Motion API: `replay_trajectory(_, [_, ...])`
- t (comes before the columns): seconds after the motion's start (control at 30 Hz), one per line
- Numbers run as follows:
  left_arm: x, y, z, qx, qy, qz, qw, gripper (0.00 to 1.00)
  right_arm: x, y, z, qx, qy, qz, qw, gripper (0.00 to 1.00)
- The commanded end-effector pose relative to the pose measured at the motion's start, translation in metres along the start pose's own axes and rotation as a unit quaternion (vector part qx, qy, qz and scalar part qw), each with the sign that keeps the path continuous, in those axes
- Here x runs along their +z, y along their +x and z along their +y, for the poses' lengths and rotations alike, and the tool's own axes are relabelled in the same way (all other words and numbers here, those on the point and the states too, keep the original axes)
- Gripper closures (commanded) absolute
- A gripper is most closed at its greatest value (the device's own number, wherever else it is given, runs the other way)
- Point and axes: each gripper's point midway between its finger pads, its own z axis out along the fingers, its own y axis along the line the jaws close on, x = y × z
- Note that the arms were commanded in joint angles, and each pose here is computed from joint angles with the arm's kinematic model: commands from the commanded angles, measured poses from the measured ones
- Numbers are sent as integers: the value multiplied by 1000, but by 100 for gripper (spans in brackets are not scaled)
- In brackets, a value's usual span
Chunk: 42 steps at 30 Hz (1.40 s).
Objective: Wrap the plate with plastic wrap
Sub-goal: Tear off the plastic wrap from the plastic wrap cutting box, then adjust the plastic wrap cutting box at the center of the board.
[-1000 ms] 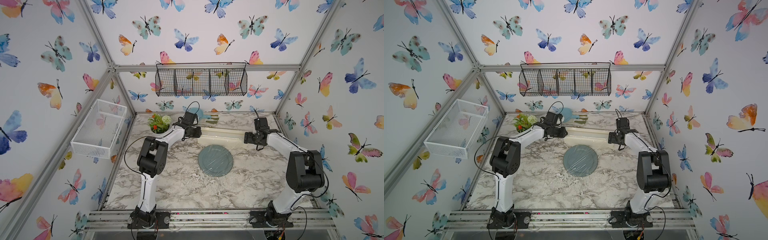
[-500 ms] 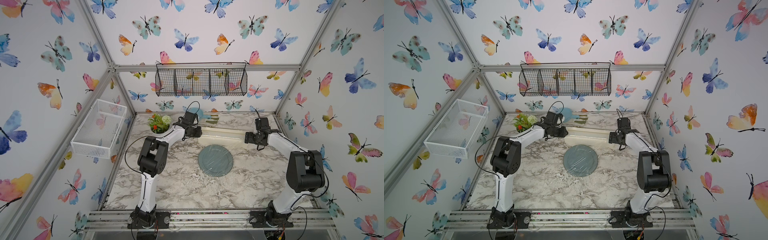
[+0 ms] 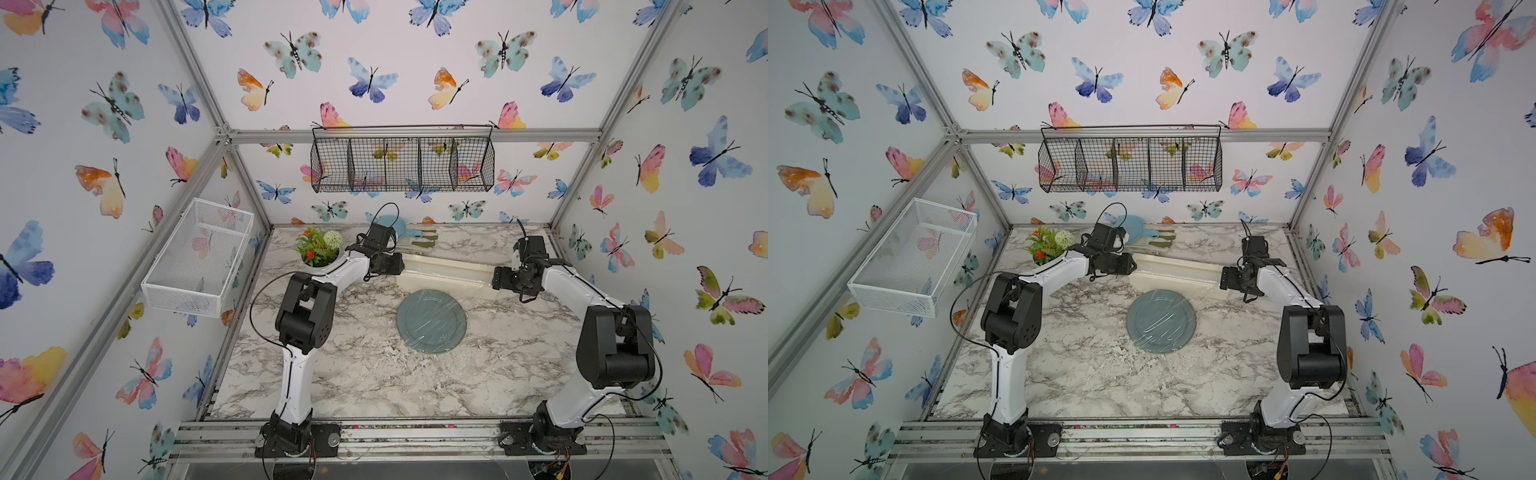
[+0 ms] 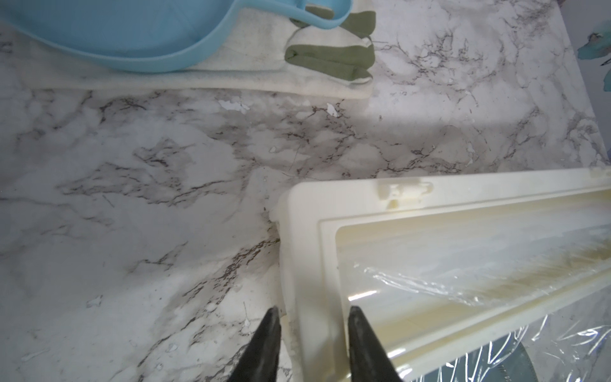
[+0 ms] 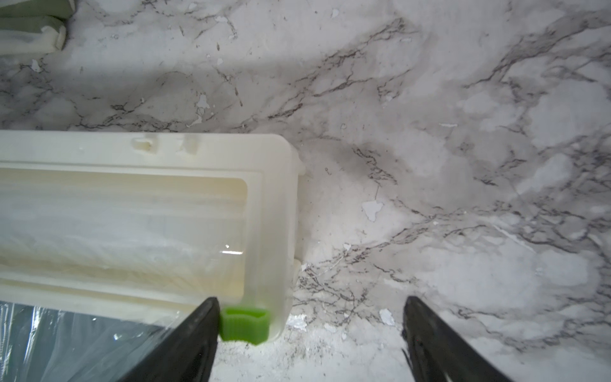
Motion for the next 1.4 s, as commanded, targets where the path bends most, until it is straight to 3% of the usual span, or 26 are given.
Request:
replay_trajectory(0.0, [-3,44,43,-30,-70,77,994,53,-31,-17,-10,18,9,-19,1000,13])
replay_trajectory(0.3, [-51,-13,-5,-7,-22,1,1000,49,-25,-11,-18,10,32,5,999,13])
replay_trajectory(0.4, [-61,-25,-30,7,3,-14,1000,48,-42,-10,9,24,-51,-25,998,13])
replay_trajectory(0.5, [-67,-33,-68,28,42,-28,998,47,-52,11,44,39,-168,-37,984,15])
replay_trajectory(0.67, [-49,-28,-130,60,111,-23,992,44,-52,55,83,78,-336,-73,936,22])
replay_trajectory(0.83, [-27,-18,-136,50,131,-10,990,43,-34,72,90,83,-368,-69,923,22])
replay_trajectory(1.0, [-7,-9,-133,52,134,5,990,43,-29,55,96,94,-393,-92,910,23])
replay_trajectory(1.37, [21,6,-118,54,111,22,992,43,17,16,101,105,-394,-85,909,35])
